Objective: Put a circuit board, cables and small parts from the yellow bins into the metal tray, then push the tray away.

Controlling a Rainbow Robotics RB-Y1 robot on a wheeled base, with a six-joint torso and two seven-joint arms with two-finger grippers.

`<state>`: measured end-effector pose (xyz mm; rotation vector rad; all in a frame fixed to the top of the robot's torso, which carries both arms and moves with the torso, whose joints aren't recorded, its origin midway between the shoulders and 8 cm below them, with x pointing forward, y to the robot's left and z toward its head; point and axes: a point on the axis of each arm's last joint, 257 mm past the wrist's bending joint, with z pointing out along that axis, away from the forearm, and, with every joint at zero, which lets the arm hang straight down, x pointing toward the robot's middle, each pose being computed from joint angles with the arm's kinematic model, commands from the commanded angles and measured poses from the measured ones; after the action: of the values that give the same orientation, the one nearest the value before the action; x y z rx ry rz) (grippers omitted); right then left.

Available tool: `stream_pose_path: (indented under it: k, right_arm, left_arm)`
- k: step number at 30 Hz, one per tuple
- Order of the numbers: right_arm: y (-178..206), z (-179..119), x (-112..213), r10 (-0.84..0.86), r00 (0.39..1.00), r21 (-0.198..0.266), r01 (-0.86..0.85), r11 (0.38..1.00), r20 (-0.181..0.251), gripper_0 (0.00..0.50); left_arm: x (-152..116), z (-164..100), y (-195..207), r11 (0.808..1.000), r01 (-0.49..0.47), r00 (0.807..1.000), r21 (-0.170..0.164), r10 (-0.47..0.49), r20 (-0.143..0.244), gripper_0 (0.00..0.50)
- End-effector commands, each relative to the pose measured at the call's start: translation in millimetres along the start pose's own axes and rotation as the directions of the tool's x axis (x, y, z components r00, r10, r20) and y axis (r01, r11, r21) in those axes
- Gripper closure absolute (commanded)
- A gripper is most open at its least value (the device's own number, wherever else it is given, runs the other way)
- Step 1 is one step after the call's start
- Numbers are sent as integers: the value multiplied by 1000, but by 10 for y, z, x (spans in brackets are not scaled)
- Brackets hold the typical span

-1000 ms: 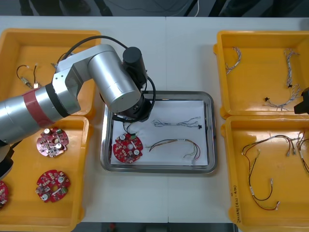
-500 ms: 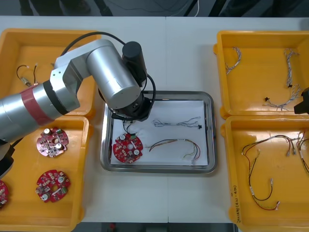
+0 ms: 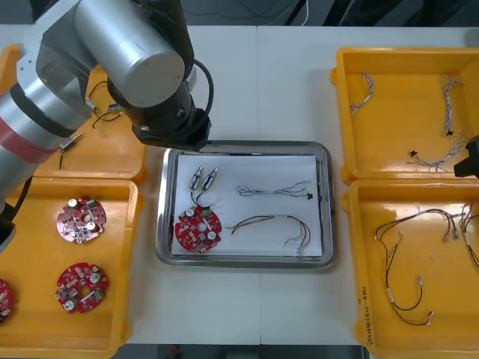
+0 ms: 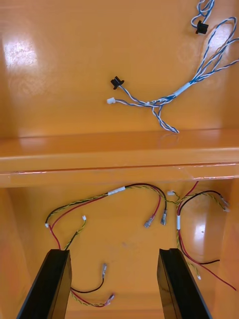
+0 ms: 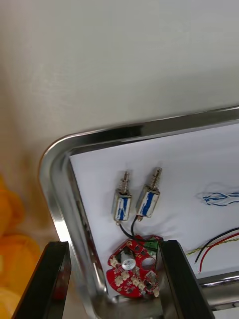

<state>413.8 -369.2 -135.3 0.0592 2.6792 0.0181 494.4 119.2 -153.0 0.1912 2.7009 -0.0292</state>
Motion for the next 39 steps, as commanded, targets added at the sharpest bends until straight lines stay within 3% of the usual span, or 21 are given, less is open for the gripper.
stream_pose_path:
  k: [1, 5, 10, 13, 21, 31, 39]
  right_arm:
    - [-93, -212, -60, 10, 999, 21, -11, 1000, 37, 0]
    - [5, -264, -83, -7, 999, -13, 7, 1000, 36, 0]
    - [242, -359, -154, -60, 997, -69, 63, 996, 42, 0]
    - [438, -401, -198, -120, 992, -92, 124, 988, 41, 0]
    - [989, -429, -275, -304, 951, -93, 307, 947, 48, 0]
    - [2013, -359, -245, -564, 823, -111, 568, 816, 70, 0]
    - [2802, -297, -26, -723, 685, -147, 727, 671, 86, 0]
  left_arm:
    - [-272, -411, 260, 999, 34, 997, -22, -33, 66, 0]
    - [-258, -538, 522, 999, 24, 999, -47, -22, 44, 0]
    - [-235, -675, 832, 997, 74, 997, -35, -72, 41, 0]
    - [-199, -711, 1017, 996, 72, 997, -46, -70, 39, 0]
    - [-134, -834, 1488, 997, 54, 997, -64, -50, 59, 0]
    - [216, -850, 1922, 992, 71, 996, -100, -64, 69, 0]
    - [448, -880, 2032, 992, 83, 993, -97, -74, 92, 0]
